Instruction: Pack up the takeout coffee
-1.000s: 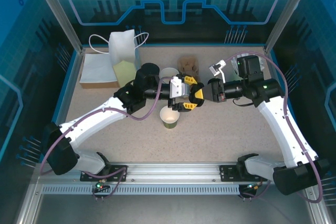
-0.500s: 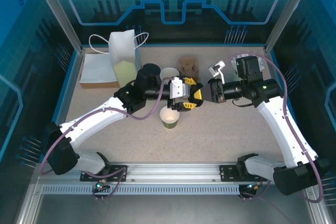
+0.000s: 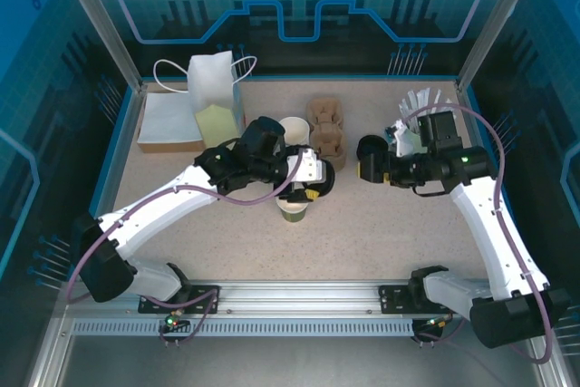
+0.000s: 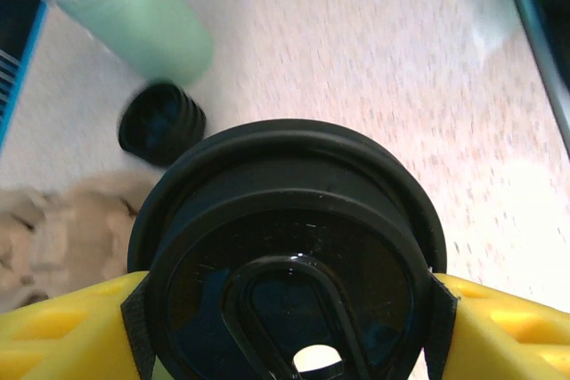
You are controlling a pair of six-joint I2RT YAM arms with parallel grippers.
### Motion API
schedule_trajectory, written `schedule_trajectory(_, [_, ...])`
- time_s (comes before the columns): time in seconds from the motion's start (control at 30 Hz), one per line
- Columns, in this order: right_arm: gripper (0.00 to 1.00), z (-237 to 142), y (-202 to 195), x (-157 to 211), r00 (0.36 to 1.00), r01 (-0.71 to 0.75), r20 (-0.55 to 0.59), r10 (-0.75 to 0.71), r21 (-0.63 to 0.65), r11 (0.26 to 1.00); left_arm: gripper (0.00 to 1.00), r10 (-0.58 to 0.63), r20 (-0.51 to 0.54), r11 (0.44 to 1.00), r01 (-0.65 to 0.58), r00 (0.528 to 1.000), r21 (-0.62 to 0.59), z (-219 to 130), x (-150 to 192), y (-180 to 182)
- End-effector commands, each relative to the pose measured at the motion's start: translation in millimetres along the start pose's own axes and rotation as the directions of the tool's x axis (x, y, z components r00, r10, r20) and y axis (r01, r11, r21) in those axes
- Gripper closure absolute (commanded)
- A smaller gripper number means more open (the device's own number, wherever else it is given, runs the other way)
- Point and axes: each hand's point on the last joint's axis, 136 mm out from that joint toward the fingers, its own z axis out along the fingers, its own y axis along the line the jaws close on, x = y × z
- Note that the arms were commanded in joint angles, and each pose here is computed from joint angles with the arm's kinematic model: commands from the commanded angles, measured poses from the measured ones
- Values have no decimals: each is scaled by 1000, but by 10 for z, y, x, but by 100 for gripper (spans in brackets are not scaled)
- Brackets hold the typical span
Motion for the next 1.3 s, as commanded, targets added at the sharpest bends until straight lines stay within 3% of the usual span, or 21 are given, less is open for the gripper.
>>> schedule_trajectory(0.0, [30, 15, -544, 117, 1000, -19, 12, 17, 241, 970, 27, 23, -179, 1000, -20, 984, 17, -117, 282, -95])
schedule_trajectory(0.2, [20, 244, -894, 268, 998, -33, -38, 48, 323, 946, 27, 23, -333, 998, -4, 943, 60, -82, 533, -135])
schedule_trajectory(0.43, [0, 406, -1088, 356, 996, -21, -75, 50, 352, 936, 28, 42, -460, 992, 17, 887, 122, 16, 739, -133])
schedule_trajectory(0.87, [0, 433, -1147, 373, 996, -28, -70, 56, 355, 934, 29, 64, -542, 978, 55, 838, 201, 215, 892, -170])
schedule_trajectory(1.27, [0, 425, -1134, 368, 996, -30, -68, 57, 345, 938, 27, 57, -554, 968, 90, 831, 234, 360, 952, -209])
